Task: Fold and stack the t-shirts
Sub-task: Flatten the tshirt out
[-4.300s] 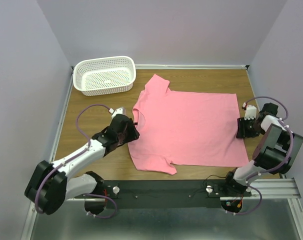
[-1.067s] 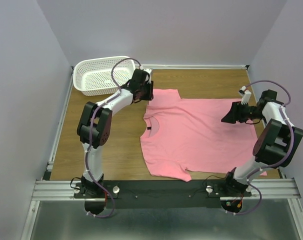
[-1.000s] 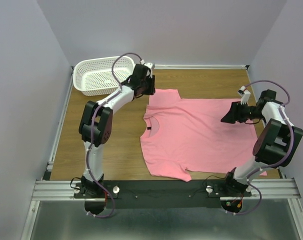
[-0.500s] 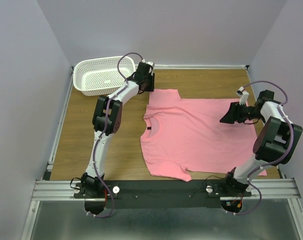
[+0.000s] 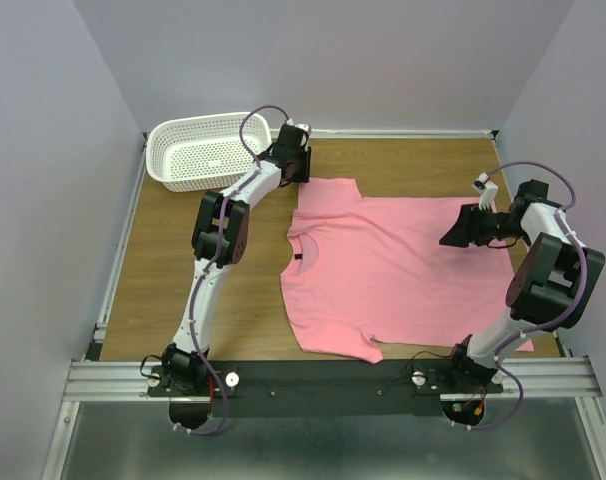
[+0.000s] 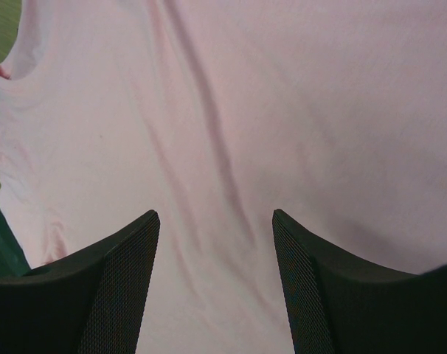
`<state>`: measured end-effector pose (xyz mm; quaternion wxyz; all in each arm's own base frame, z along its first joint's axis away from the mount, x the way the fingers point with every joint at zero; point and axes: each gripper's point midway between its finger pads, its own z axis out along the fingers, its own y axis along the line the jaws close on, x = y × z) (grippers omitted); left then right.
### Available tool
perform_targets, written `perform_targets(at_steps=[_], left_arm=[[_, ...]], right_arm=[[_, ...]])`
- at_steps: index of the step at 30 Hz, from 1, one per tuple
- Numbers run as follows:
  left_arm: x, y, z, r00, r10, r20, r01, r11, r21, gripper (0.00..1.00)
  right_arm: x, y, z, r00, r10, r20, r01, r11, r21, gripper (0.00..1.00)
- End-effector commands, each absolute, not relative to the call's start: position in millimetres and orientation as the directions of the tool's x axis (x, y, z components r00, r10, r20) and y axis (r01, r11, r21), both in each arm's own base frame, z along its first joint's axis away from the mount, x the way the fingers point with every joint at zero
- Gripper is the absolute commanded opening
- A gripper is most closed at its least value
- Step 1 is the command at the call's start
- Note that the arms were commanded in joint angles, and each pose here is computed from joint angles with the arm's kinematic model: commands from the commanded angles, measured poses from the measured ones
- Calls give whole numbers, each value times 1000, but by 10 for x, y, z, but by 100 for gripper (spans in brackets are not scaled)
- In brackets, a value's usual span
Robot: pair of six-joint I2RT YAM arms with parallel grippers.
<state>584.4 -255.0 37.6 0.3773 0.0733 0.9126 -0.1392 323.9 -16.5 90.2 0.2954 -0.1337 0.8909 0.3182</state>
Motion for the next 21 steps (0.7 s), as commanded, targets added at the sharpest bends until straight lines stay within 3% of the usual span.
perform_targets(at_steps=[1,8,14,16,21], left_arm=[[5839,-2491,239,-729,47,-682,224,959,-173,43],[5843,-2482,190,-735,47,-677,220,960,-173,35],[5780,-2523,230,-733,61,-677,255,948,-191,13],[5800,-2529,289,-722,59,-690,265,944,-197,0],[5827,-2587,613,-671,42,-741,300,928,-219,0]], right_arm=[[3266,-165,899,-786,-55,-616,-429,766,479,70],[3269,-186,887,-787,-60,-613,-425,774,470,70],[3442,-423,927,-784,-80,-615,-381,845,375,70],[3521,-512,943,-782,-79,-619,-357,870,340,70],[3804,-962,936,-785,-31,-618,-187,964,189,70]])
